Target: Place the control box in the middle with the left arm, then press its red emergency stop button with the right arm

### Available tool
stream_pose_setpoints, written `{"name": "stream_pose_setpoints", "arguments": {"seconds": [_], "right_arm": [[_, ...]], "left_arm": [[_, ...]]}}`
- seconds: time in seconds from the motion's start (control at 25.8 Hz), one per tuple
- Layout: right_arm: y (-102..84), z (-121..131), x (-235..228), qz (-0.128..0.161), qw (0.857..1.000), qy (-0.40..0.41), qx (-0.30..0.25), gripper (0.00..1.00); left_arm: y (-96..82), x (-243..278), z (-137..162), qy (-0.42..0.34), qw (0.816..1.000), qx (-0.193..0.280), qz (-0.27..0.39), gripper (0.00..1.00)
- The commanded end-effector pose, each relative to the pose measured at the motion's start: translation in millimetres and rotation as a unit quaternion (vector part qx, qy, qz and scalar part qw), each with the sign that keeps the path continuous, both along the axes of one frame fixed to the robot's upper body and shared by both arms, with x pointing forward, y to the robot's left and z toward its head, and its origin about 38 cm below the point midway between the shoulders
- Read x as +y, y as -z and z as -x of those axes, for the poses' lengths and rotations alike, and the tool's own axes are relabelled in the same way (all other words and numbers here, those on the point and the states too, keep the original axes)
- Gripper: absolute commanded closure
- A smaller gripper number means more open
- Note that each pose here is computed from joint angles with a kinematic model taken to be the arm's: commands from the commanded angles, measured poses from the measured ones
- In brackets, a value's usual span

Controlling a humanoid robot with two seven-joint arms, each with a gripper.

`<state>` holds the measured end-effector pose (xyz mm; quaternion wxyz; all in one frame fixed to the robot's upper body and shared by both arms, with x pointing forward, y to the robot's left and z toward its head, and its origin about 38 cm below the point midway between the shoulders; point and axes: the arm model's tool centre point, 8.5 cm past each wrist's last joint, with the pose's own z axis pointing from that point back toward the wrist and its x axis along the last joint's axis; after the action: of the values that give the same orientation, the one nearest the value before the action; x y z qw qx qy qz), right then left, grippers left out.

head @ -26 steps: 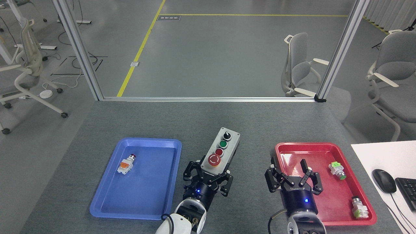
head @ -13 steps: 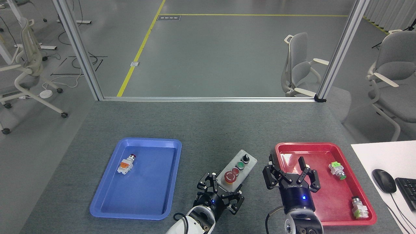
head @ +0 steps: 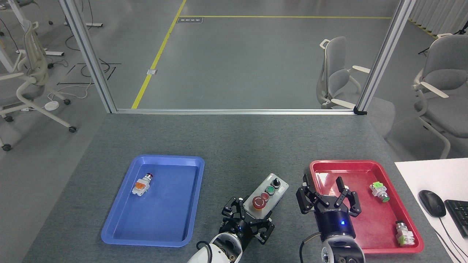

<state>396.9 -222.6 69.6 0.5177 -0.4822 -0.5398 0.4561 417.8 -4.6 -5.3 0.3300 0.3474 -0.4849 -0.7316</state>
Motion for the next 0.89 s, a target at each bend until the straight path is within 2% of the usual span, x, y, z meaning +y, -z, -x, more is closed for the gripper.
{"name": "stream_pose_setpoints", "arguments": {"seconds": [0.0,0.08,0.12,0.15,0.31,0.54,0.85], "right_arm": [[0.6,0.4,-0.7,0.001,1.000,-0.001,0.001,0.02],[0.7,0.4,0.4,0.001,1.000,-0.002,0.001,0.02],[0.7,0.4,0.4,0.001,1.000,-0.002,0.001,0.02],[0.1,-0.1,1.0,0.000,1.000,-0.002,0.000,0.02],[0.2,-0.1,2.5,-0.002,1.000,-0.002,0.000,0.02],[-0.4,-0.6,2.0,-0.001,1.000,-0.002,-0.001,0.02],[-0.5,-0.6,1.4,-0.001,1.000,-0.001,-0.001,0.02]], "left_arm": [[0.7,0.6,0.1,-0.003,1.000,0.001,-0.004,0.36],[-1.1,-0.1,-0.2,-0.003,1.000,0.001,-0.002,0.24],[-1.2,-0.1,-0.3,-0.003,1.000,0.000,-0.002,0.13],[-1.6,-0.4,-0.3,-0.003,1.000,-0.001,-0.001,0.07],[-3.0,-1.2,0.1,-0.001,1.000,-0.004,0.000,0.03],[-20.5,-13.2,16.2,0.016,0.999,-0.022,0.041,0.02],[-9.1,67.3,45.1,0.010,0.999,-0.040,0.024,0.01]]}}
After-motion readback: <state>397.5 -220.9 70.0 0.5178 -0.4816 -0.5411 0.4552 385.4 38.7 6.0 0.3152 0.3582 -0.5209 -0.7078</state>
